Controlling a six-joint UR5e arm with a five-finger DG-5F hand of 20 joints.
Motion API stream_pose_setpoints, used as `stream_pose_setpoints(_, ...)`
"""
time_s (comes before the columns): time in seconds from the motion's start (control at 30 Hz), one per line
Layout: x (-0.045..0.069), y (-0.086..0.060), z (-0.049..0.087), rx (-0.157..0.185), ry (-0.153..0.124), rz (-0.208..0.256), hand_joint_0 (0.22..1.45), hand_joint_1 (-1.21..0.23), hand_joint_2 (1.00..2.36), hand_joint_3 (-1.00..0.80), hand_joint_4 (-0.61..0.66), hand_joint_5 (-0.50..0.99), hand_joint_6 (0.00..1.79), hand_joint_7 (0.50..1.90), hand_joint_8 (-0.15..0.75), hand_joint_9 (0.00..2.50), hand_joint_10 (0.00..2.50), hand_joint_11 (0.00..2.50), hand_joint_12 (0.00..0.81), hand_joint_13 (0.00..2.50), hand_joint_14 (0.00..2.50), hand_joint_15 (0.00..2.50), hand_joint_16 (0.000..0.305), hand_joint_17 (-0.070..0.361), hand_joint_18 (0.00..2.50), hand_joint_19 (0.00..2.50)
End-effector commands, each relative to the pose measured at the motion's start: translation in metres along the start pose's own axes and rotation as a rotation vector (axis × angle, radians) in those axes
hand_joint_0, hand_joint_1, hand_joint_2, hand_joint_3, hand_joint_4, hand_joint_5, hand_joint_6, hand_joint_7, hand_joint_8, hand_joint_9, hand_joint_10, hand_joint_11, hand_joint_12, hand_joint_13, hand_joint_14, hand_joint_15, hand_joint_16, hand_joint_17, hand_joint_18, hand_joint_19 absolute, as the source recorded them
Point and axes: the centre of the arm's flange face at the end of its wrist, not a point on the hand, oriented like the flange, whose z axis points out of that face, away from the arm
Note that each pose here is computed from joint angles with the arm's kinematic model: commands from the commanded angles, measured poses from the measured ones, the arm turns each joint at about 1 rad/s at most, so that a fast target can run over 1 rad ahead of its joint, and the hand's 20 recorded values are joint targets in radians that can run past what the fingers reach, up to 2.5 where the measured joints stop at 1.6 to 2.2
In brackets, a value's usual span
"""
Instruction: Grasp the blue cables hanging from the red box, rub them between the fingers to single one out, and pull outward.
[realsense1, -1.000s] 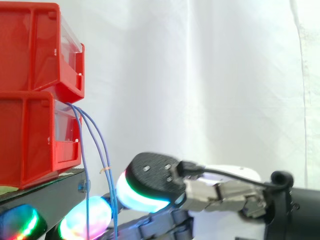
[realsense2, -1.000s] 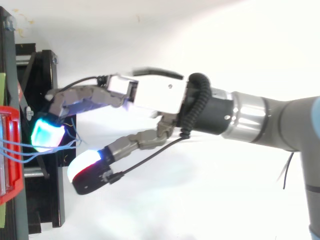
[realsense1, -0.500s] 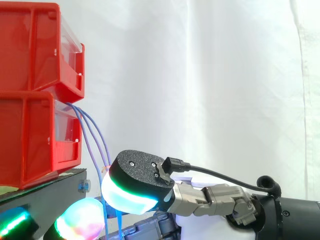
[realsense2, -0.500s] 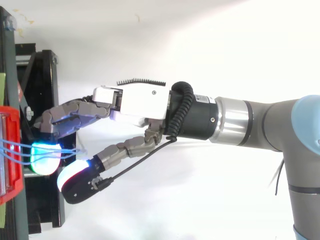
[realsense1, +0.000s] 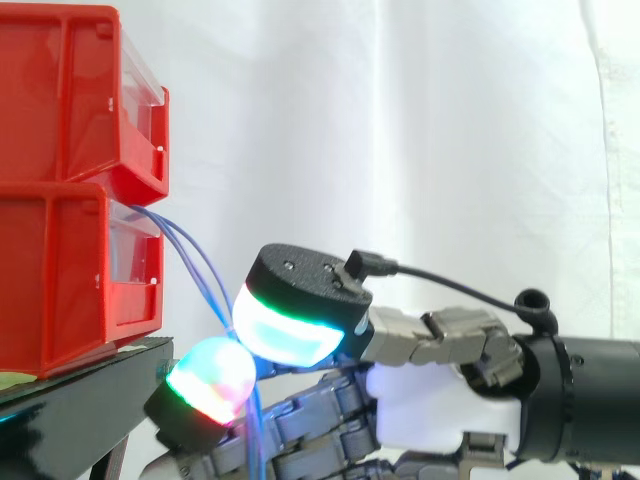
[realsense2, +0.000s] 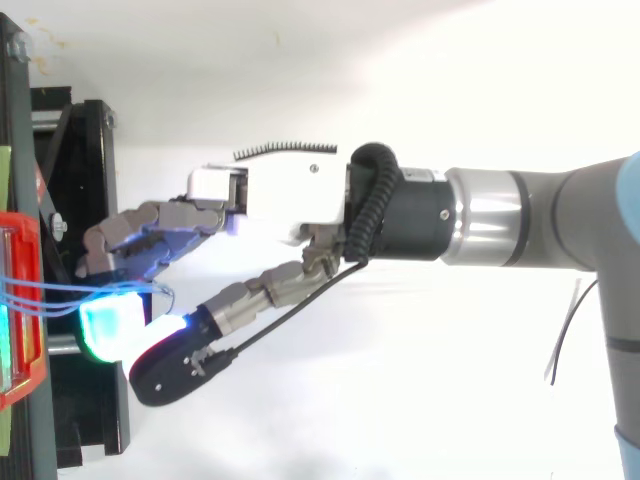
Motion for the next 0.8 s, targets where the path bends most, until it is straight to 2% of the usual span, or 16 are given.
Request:
stream_pose_setpoints(0.0, -0.013, 0.009, -0.005, 0.034, 0.003, -0.01, 0.57, -0.7, 1.0, -0.43, 0.19, -0.09, 0.57, 1.18, 0.275, 0.68, 0.01, 0.19, 0.374, 0.39, 0.01, 0.23, 0.046, 0.104, 0.31, 0.29)
stream_pose_setpoints(0.2, -0.025, 0.008, -0.007, 0.046, -0.013, -0.014, 0.55, -0.7, 1.0, -0.47, 0.23, -0.08, 0.5, 1.26, 0.277, 0.68, 0.01, 0.18, 0.38, 0.39, 0.01, 0.24, 0.047, 0.106, 0.31, 0.29)
stream_pose_setpoints(0.37, -0.03, 0.008, -0.007, 0.047, -0.022, -0.033, 0.54, -0.7, 1.0, -0.48, 0.25, -0.09, 0.5, 1.21, 0.28, 0.67, 0.01, 0.18, 0.383, 0.39, 0.01, 0.24, 0.048, 0.108, 0.31, 0.29)
stream_pose_setpoints(0.47, -0.036, 0.006, -0.008, 0.052, -0.073, -0.072, 0.54, -0.7, 1.0, -0.48, 0.25, -0.09, 0.5, 1.2, 0.28, 0.68, 0.01, 0.18, 0.383, 0.39, 0.01, 0.24, 0.048, 0.108, 0.31, 0.3)
stream_pose_setpoints(0.5, -0.039, 0.006, -0.008, 0.055, -0.101, -0.09, 0.54, -0.7, 1.0, -0.48, 0.25, -0.09, 0.5, 1.2, 0.284, 0.68, 0.01, 0.18, 0.384, 0.39, 0.01, 0.24, 0.048, 0.108, 0.31, 0.3)
stream_pose_setpoints(0.53, -0.04, 0.006, -0.008, 0.058, -0.115, -0.098, 0.54, -0.7, 1.0, -0.48, 0.25, -0.09, 0.5, 1.2, 0.283, 0.68, 0.01, 0.18, 0.384, 0.39, 0.01, 0.24, 0.048, 0.108, 0.31, 0.3)
stream_pose_setpoints(0.57, -0.04, 0.006, -0.008, 0.062, -0.14, -0.115, 0.54, -0.7, 1.0, -0.48, 0.25, -0.09, 0.5, 1.2, 0.282, 0.68, 0.0, 0.18, 0.385, 0.39, 0.01, 0.25, 0.048, 0.108, 0.31, 0.3)
stream_pose_setpoints(0.67, -0.04, 0.006, -0.008, 0.064, -0.158, -0.137, 0.53, -0.7, 1.0, -0.49, 0.26, -0.09, 0.5, 1.2, 0.284, 0.68, 0.01, 0.19, 0.386, 0.4, 0.01, 0.24, 0.048, 0.109, 0.32, 0.3)
stream_pose_setpoints(0.77, -0.038, 0.006, -0.008, 0.065, -0.158, -0.14, 0.53, -0.7, 1.0, -0.49, 0.25, -0.09, 0.5, 1.2, 0.287, 0.68, 0.0, 0.18, 0.387, 0.4, 0.01, 0.25, 0.049, 0.11, 0.32, 0.31)
